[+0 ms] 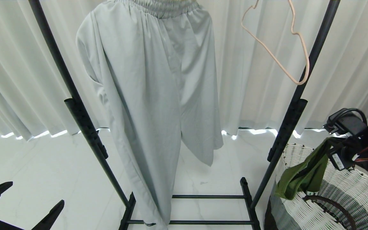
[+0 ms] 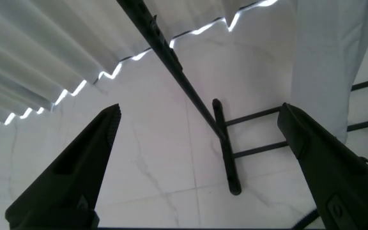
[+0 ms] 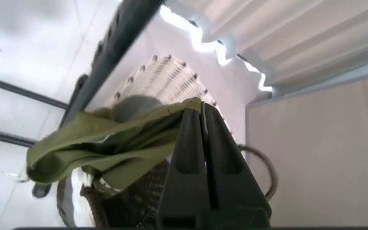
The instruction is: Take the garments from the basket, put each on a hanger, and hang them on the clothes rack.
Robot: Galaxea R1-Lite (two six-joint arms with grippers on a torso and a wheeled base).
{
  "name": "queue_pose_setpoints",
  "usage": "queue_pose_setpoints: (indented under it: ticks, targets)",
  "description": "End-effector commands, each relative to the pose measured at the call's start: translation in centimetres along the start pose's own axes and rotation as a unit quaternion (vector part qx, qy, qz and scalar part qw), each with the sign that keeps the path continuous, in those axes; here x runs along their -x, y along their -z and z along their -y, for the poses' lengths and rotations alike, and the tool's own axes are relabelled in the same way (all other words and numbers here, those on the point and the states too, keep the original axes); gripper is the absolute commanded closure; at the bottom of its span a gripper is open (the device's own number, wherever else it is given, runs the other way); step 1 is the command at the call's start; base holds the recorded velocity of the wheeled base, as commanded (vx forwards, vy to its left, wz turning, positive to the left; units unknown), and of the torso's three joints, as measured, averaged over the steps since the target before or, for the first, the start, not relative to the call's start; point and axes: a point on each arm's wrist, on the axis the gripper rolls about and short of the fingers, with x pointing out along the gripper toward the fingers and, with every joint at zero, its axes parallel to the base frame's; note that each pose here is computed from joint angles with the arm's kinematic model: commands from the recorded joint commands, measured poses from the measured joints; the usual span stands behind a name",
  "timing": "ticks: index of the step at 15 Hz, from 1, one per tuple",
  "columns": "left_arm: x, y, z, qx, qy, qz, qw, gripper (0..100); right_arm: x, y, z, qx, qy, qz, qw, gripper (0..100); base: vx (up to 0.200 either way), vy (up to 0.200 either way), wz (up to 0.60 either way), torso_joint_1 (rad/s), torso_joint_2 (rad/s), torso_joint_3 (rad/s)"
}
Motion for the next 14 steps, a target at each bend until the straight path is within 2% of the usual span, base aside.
queue_pose_setpoints:
  ticks: [1,3,5,8,12,14]
  targets:
    - [0.1,0.0,0.0,0.000,-0.001,0.002,1.0000,0,3.2,-4.2,1.9,-0.011,0.010,0.071,0.9974,100,0.000,0.000,0.00,0.000,0.00,0.000]
    - [0.0,0.0,0.0,-0.011,-0.003,0.000,0.9999,0,4.9,-6.9,2.5,-0.010,-0.002,0.104,0.9945,100,0.000,0.000,0.00,0.000,0.00,0.000]
    - [0.1,0.1,0.0,-0.029,-0.003,-0.001,0.9996,0,6.4,-8.3,2.7,-0.007,-0.017,0.120,0.9926,100,-0.200,0.000,0.00,0.002,0.00,0.005]
    - [0.1,0.1,0.0,-0.029,-0.002,-0.001,0.9996,0,8.2,-8.2,2.6,0.000,-0.037,0.122,0.9918,100,-0.200,0.000,0.00,0.010,0.00,0.004]
    - [0.1,0.1,0.0,-0.027,-0.004,0.000,0.9996,0,8.9,-8.4,2.3,0.004,-0.047,0.131,0.9903,100,-0.200,0.000,0.00,0.001,0.00,0.001]
    - [0.1,0.1,0.0,-0.029,0.000,0.003,0.9996,0,9.1,-8.5,2.0,0.006,-0.053,0.135,0.9894,100,0.000,0.000,0.00,0.000,0.00,0.000]
